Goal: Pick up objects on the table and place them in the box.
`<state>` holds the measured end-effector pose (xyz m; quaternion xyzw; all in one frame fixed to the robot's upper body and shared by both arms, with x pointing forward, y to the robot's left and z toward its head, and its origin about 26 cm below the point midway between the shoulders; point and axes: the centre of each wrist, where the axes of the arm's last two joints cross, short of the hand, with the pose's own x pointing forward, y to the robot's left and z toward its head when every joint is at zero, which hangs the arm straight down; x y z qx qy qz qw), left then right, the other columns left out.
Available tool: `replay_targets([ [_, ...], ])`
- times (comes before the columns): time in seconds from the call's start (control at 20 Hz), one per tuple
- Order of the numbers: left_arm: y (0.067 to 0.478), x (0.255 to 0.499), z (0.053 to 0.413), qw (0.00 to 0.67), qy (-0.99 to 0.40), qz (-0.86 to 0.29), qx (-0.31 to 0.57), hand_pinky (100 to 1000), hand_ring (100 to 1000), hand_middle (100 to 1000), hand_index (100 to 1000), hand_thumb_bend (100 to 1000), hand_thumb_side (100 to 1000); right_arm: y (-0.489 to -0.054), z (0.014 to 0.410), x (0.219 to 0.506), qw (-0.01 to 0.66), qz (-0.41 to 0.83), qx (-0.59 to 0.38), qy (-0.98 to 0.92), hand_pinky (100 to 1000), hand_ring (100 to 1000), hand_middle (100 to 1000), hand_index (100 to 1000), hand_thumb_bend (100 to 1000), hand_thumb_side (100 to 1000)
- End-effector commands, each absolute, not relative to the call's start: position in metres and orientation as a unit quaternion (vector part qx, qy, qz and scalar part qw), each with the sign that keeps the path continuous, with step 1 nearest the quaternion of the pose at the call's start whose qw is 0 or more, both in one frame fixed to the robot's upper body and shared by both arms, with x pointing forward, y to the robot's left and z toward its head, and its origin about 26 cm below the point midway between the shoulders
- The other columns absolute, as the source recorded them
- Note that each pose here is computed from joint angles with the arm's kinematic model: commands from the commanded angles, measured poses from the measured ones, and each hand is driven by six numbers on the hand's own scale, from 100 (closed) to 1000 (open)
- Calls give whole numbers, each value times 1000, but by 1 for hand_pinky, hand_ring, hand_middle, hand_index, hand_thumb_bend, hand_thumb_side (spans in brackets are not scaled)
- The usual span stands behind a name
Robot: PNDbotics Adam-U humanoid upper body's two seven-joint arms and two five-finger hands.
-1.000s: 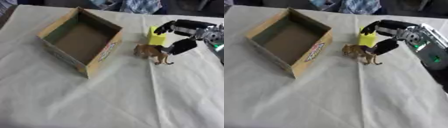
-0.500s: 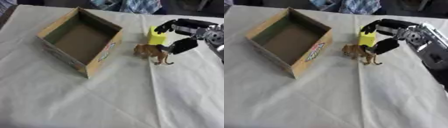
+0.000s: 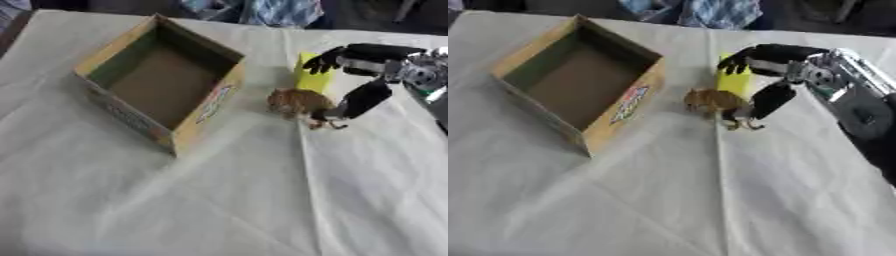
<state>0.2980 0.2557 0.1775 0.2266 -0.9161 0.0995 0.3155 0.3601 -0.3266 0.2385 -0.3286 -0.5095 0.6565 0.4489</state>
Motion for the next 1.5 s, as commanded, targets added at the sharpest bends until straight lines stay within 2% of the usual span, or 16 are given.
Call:
replay_targets([
  [0.05,257,296,184,305,-921,94,224,605,897,1000,664,291,984,-330,244,364,446,653,-349,-502,855,854,814,929,455,407],
  [0.8,256,297,185,307,-922,89,219,605,900,1000,648,290,986,-332,223,384,471,656,-349,-475,852,854,761,885,406,468],
  [1.1,255,297,185,307,-923,88,217,605,900,1000,648,288,987,-333,216,391,481,655,-353,-464,847,850,754,877,426,451],
  [1.25,255,297,185,307,-923,88,216,605,901,1000,647,287,987,-334,212,394,484,653,-356,-461,833,844,743,865,461,403],
  [1.5,255,297,185,308,-923,86,214,605,901,1000,647,287,989,-334,209,396,482,653,-355,-463,813,829,724,852,437,401],
])
